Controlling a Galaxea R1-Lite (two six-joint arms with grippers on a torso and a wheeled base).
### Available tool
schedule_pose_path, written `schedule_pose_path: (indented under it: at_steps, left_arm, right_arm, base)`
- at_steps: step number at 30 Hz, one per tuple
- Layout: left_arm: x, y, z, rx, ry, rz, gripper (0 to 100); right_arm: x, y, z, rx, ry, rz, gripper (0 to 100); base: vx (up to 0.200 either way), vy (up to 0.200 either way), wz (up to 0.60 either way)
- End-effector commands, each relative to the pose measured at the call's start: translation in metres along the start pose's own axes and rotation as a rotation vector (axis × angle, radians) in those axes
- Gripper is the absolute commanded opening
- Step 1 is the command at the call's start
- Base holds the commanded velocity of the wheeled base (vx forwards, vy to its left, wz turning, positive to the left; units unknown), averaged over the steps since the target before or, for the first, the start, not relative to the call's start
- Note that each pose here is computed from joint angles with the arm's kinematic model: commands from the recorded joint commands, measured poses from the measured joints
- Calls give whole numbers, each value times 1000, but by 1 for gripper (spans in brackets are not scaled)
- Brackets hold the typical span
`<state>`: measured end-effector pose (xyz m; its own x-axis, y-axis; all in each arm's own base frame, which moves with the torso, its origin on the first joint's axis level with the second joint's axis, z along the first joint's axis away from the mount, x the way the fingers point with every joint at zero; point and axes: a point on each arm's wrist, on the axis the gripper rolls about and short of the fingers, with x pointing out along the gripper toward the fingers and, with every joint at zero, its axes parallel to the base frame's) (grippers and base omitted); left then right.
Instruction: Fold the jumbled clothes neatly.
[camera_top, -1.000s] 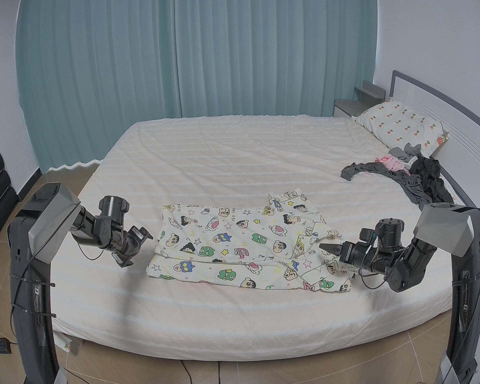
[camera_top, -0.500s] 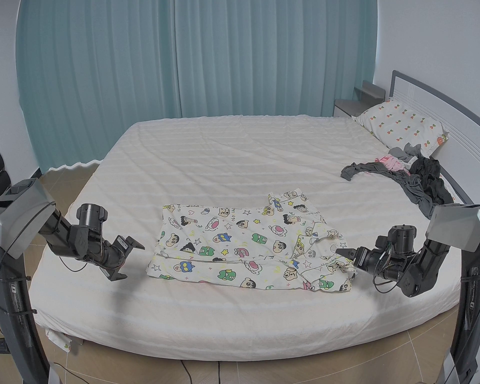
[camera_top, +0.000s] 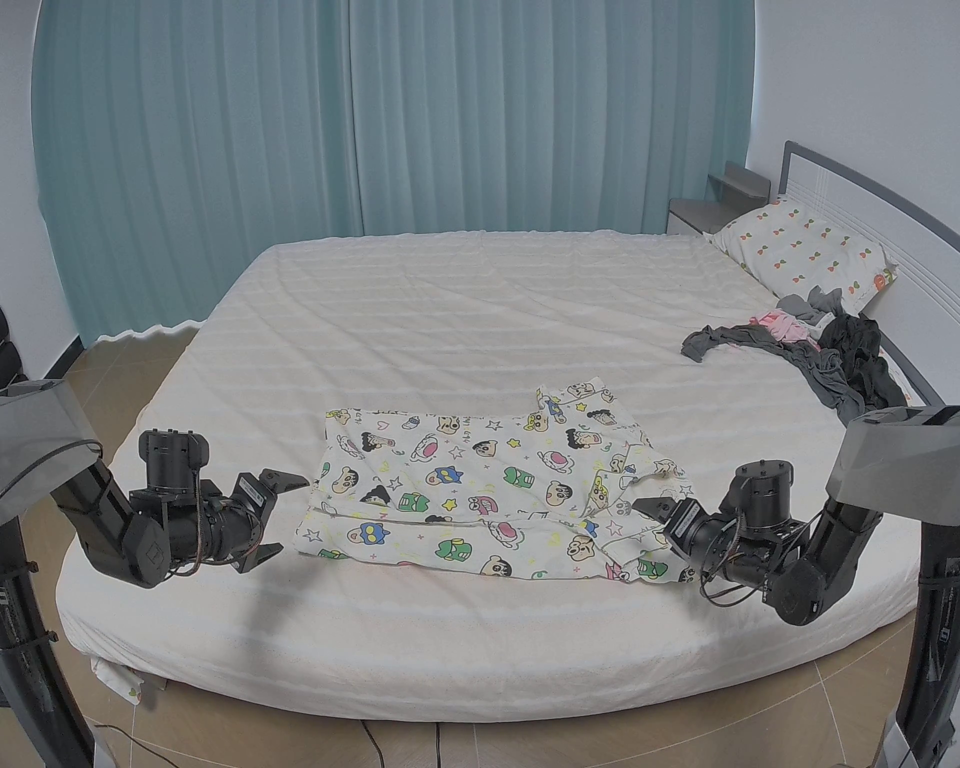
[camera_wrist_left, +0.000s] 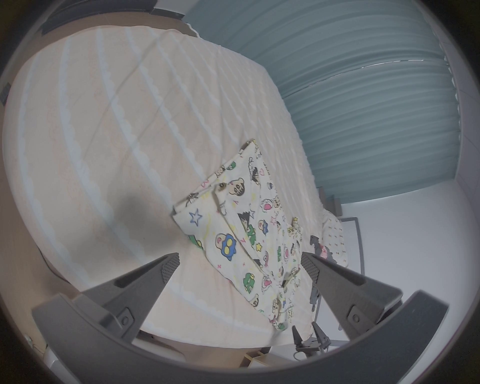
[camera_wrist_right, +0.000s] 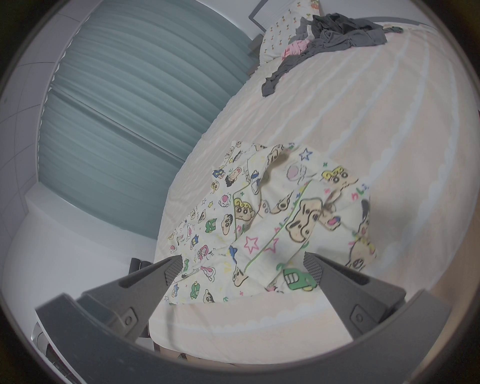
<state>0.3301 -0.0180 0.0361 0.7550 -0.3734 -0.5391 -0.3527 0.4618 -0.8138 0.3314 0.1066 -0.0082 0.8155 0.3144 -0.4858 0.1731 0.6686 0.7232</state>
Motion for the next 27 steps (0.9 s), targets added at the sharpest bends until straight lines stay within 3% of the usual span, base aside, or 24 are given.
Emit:
schedule_pose_path:
  at_steps: [1,8,24,25,27]
  left_arm:
    - [-3,7,-15,-8,26,7,100]
    - [-2,8,-16,-8,29,9,100]
    - [1,9,-19,-1,6,34,100]
    - [1,9,-19,-1,6,34,100]
    - [1,9,-19,-1,6,34,100]
  right_arm:
    - [29,-20,-19,9,-30,-74,100]
    - [33,-25,-13,18,-88,-56,100]
    - [45,-20,-7,20,-114,-29,100]
    - [45,-21,-7,20,-113,-31,0]
    - [42,-20,-7,19,-113,-31,0]
  base:
    - [0,0,0]
    - [0,0,0]
    - [0,0,0]
    - [0,0,0]
    - [0,0,0]
